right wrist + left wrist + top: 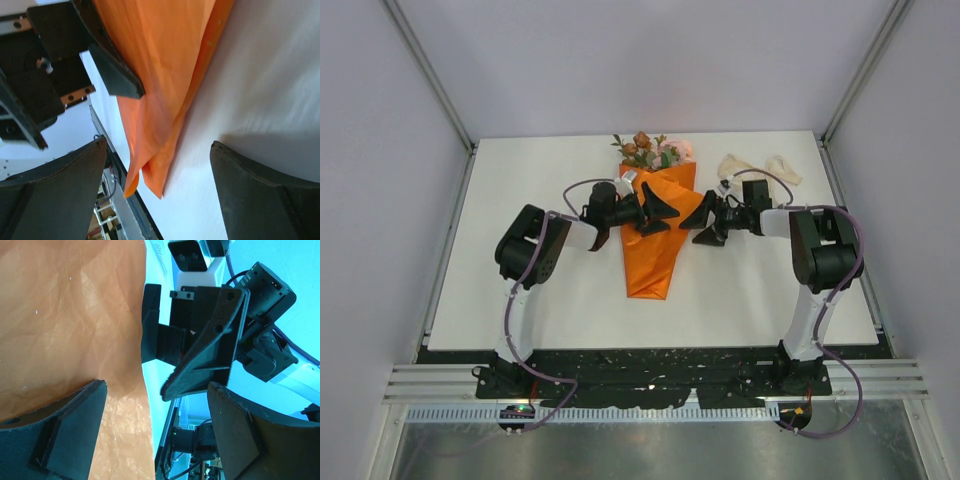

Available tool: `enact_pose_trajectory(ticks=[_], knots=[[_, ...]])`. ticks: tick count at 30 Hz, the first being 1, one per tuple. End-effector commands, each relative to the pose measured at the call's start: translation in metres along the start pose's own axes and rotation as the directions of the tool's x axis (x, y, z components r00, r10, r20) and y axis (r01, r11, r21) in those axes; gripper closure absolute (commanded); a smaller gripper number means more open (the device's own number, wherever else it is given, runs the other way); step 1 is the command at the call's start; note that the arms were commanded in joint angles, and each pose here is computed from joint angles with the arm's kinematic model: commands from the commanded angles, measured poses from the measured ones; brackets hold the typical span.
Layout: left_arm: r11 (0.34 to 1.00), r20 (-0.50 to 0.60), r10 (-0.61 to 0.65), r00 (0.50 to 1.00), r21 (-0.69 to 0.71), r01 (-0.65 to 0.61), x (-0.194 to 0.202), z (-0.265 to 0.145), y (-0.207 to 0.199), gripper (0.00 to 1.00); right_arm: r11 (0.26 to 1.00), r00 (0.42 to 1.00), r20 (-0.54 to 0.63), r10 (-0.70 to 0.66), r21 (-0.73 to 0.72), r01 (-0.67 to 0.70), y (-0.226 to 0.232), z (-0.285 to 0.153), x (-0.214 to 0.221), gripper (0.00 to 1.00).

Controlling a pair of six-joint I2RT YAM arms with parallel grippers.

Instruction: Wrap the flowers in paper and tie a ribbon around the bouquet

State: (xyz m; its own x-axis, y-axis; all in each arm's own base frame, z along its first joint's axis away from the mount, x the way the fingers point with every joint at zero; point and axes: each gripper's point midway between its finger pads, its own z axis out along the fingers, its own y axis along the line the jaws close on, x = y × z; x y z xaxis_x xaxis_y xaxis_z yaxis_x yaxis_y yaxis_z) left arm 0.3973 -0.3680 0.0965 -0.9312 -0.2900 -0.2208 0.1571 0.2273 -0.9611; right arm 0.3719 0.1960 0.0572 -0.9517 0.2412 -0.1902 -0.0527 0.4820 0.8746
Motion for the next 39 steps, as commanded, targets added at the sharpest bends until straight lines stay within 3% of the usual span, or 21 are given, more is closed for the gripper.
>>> enact_pose_trajectory(ticks=[1, 4, 6, 8, 10, 12, 15, 17, 19, 24, 31, 35, 39], knots=[[0.999, 0.020, 0.026, 0.999, 0.041, -0.027, -0.002, 0.000, -0.006, 0.16, 0.998, 0.997, 0.063, -0.054, 0.033, 0.052, -0.002, 0.023, -0.029, 0.21], [0.997, 0.038, 0.048, 0.998, 0.059, -0.050, -0.005, -0.004, -0.013, 0.18, 0.997, 0.996, 0.074, -0.044, 0.073, 0.039, -0.014, 0.033, -0.037, 0.28], [0.995, 0.056, 0.072, 0.996, 0.064, -0.075, -0.008, -0.009, -0.020, 0.18, 0.996, 0.998, 0.059, -0.027, 0.087, 0.022, -0.023, 0.038, -0.037, 0.39], [0.995, 0.074, 0.081, 0.994, 0.053, -0.085, -0.013, -0.017, -0.031, 0.14, 0.994, 0.999, 0.041, -0.009, 0.106, 0.005, -0.031, 0.041, -0.035, 0.55], [0.996, 0.091, 0.082, 0.993, 0.026, -0.084, -0.017, -0.030, -0.046, 0.10, 0.991, 1.000, 0.023, -0.002, 0.130, -0.001, -0.039, 0.042, -0.031, 0.80], [0.994, 0.086, 0.101, 0.991, -0.054, -0.096, -0.021, -0.047, -0.064, 0.06, 0.991, 1.000, 0.004, -0.015, 0.132, 0.014, -0.041, 0.042, -0.028, 0.95], [0.965, 0.018, 0.129, 0.992, -0.235, -0.121, -0.016, -0.073, -0.085, 0.00, 0.990, 0.999, -0.037, -0.011, 0.138, 0.016, -0.040, 0.039, -0.021, 0.95], [0.911, -0.071, 0.053, 0.996, -0.406, -0.078, -0.004, -0.099, -0.098, 0.00, 0.991, 0.998, -0.064, -0.021, 0.132, 0.030, -0.038, 0.037, -0.018, 0.95], [0.877, -0.079, 0.026, 0.997, -0.476, -0.060, -0.002, -0.118, -0.114, 0.00, 0.991, 0.995, -0.096, -0.033, 0.126, 0.045, -0.034, 0.034, -0.014, 0.95], [0.904, -0.026, 0.009, 1.000, -0.426, -0.019, -0.004, -0.146, -0.176, 0.00, 0.989, 0.985, -0.157, -0.075, 0.117, 0.093, -0.023, 0.021, -0.001, 0.95], [0.919, 0.057, -0.053, 0.997, -0.389, 0.071, -0.033, -0.162, -0.220, 0.00, 0.984, 0.966, -0.240, -0.099, 0.122, 0.131, -0.018, 0.010, 0.016, 0.95], [0.934, 0.072, -0.077, 0.994, -0.344, 0.097, -0.040, -0.162, -0.230, 0.00, 0.981, 0.956, -0.273, -0.108, 0.129, 0.148, -0.018, 0.009, 0.021, 0.95], [0.920, 0.084, -0.074, 0.994, -0.379, 0.101, -0.042, -0.168, -0.203, 0.00, 0.973, 0.946, -0.292, -0.143, 0.135, 0.189, -0.021, 0.011, 0.027, 0.95]])
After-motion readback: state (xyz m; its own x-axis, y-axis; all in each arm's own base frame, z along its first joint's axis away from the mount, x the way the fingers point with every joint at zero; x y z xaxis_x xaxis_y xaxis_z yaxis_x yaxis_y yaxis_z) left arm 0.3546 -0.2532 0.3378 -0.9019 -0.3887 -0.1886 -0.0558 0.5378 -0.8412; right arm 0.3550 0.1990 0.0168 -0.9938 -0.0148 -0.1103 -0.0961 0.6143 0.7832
